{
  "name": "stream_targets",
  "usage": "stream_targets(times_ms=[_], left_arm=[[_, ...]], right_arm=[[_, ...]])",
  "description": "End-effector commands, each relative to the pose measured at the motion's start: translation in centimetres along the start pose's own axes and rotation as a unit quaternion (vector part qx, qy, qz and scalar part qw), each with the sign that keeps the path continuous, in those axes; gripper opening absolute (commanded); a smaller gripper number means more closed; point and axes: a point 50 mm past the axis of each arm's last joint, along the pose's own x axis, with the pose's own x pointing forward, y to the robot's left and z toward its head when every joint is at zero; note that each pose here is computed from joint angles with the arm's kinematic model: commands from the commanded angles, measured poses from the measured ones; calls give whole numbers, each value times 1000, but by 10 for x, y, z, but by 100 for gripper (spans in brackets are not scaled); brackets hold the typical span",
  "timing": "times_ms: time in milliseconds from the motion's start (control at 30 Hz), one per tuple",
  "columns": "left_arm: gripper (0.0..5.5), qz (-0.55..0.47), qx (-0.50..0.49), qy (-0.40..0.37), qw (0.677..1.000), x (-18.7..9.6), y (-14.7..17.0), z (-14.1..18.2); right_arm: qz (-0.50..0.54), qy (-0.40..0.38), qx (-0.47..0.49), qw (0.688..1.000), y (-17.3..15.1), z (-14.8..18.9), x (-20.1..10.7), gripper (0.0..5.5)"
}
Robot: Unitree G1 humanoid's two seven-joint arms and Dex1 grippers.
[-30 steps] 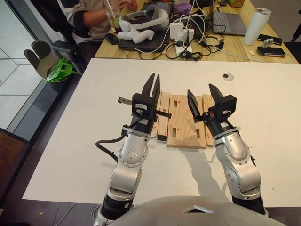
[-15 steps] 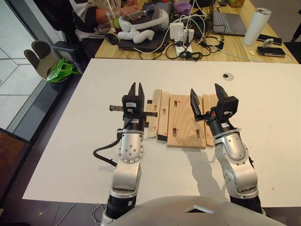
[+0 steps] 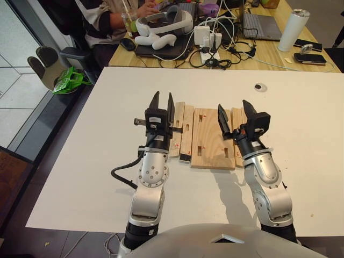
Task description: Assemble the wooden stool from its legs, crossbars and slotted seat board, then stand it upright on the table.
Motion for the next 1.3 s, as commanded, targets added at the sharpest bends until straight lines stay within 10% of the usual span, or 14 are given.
stream_targets(times_ms=[33, 467, 967, 1300], left_arm=[[221, 2, 1, 0, 1000, -1, 2, 0], [255, -97, 99, 354, 925, 37, 32, -59], [255, -57, 102, 405, 907, 14, 67, -79], [255, -52, 77, 387, 917, 5, 69, -104]], right_arm=[[-9, 11, 10, 1000, -2, -3, 2, 391], [-32, 23, 16, 999, -8, 2, 8, 391], [-109, -6, -17, 994, -93, 30, 24, 391], [-109, 36, -58, 992, -133, -9, 8, 391]])
